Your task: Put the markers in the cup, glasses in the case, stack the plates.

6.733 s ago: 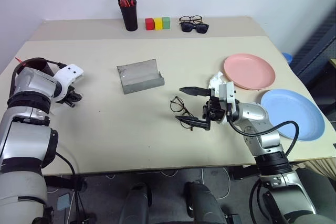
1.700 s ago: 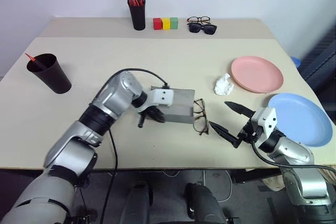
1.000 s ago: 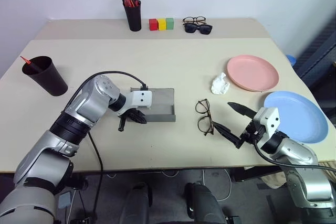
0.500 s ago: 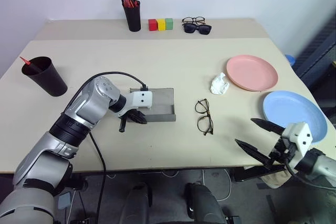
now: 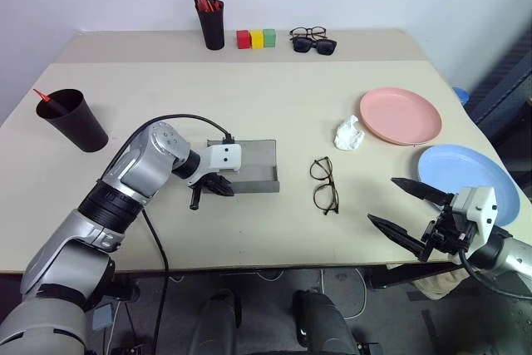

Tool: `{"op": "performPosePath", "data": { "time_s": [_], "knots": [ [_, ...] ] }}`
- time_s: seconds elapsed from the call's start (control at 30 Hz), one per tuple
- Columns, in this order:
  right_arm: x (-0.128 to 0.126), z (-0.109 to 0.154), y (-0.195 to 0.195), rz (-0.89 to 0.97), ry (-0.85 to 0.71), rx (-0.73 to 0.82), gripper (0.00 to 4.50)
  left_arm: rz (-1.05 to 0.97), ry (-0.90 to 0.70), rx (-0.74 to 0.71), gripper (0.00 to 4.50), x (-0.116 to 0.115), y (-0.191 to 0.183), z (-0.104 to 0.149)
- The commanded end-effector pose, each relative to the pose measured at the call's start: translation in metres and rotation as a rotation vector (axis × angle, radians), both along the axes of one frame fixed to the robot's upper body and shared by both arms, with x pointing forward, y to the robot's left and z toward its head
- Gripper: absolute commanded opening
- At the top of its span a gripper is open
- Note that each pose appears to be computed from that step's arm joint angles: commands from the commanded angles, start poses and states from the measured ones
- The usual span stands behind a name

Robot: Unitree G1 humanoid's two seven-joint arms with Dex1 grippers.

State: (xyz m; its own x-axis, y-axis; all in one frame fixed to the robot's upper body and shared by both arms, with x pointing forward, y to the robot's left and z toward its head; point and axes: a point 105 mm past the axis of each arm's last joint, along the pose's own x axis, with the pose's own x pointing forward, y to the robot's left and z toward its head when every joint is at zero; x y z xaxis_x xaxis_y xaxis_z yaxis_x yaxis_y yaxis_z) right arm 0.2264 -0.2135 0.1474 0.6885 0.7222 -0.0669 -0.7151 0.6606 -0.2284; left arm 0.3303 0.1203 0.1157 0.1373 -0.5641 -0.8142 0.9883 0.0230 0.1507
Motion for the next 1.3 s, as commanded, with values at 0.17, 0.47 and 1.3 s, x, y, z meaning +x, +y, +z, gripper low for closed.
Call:
{"op": "performPosePath", "data": {
  "time_s": [0.17,0.47,1.3],
  "knots": [
    [0.005,0.005,0.005,0.018,0.023,0.02,4.5,0.012,-0.02,-0.055,3.79,-0.001,-0.001,0.01],
    [0.025,-0.019,0.032,0.118,0.32,0.144,4.5,0.056,-0.186,-0.368,3.79,-0.001,-0.005,0.061],
    [0.096,-0.049,0.063,0.253,0.501,0.159,4.5,0.024,-0.127,-0.498,3.79,-0.08,0.033,0.064]
  ]
}}
